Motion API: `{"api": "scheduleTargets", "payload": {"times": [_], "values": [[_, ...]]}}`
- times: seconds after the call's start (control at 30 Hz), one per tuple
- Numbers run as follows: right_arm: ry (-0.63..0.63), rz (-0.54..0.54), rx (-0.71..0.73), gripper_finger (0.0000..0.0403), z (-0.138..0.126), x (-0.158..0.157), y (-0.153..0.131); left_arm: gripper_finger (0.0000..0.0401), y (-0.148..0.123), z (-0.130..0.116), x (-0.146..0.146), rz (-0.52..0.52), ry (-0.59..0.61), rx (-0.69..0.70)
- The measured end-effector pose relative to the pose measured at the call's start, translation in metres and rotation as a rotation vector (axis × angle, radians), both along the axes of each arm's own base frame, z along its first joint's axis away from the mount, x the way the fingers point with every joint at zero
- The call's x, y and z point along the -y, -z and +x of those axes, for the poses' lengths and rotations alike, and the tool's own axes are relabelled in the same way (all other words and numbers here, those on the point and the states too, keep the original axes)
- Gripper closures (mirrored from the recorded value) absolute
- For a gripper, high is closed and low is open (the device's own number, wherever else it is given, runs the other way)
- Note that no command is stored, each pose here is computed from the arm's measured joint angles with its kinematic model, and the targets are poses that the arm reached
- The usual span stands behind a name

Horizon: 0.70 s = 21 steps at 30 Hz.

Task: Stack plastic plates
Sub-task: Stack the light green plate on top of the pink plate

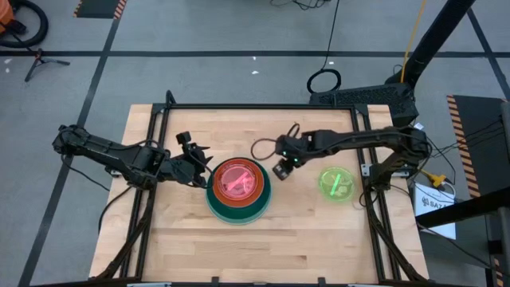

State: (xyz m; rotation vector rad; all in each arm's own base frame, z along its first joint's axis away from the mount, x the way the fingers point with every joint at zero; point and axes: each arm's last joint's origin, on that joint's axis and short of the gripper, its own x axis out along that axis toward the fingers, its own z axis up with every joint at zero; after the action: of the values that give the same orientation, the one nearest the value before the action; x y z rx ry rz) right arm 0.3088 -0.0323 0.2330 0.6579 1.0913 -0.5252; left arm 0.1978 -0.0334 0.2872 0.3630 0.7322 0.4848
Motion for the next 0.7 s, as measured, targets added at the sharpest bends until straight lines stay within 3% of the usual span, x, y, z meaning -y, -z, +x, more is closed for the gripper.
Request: {"api": "scheduleTargets", "payload": {"times": [0.17,0.37,0.53,0.7], "values": [[0.025,0.036,-0.228,0.0255,-0.021,-0.02,0.01,0.0242,0.0,0.0,0.0,-0.002,-0.001,0.001],[0.143,0.035,-0.481,0.0254,-0.052,-0.038,0.033,0.0242,0.0,0.0,0.0,-0.004,-0.003,0.004],[0.225,0.061,-0.598,0.0254,-0.073,-0.045,0.059,0.0242,0.0,0.0,0.0,-0.007,-0.006,0.006],[0.251,0.076,-0.611,0.0254,-0.084,-0.049,0.079,0.0242,0.0,0.0,0.0,-0.007,-0.006,0.006]]}}
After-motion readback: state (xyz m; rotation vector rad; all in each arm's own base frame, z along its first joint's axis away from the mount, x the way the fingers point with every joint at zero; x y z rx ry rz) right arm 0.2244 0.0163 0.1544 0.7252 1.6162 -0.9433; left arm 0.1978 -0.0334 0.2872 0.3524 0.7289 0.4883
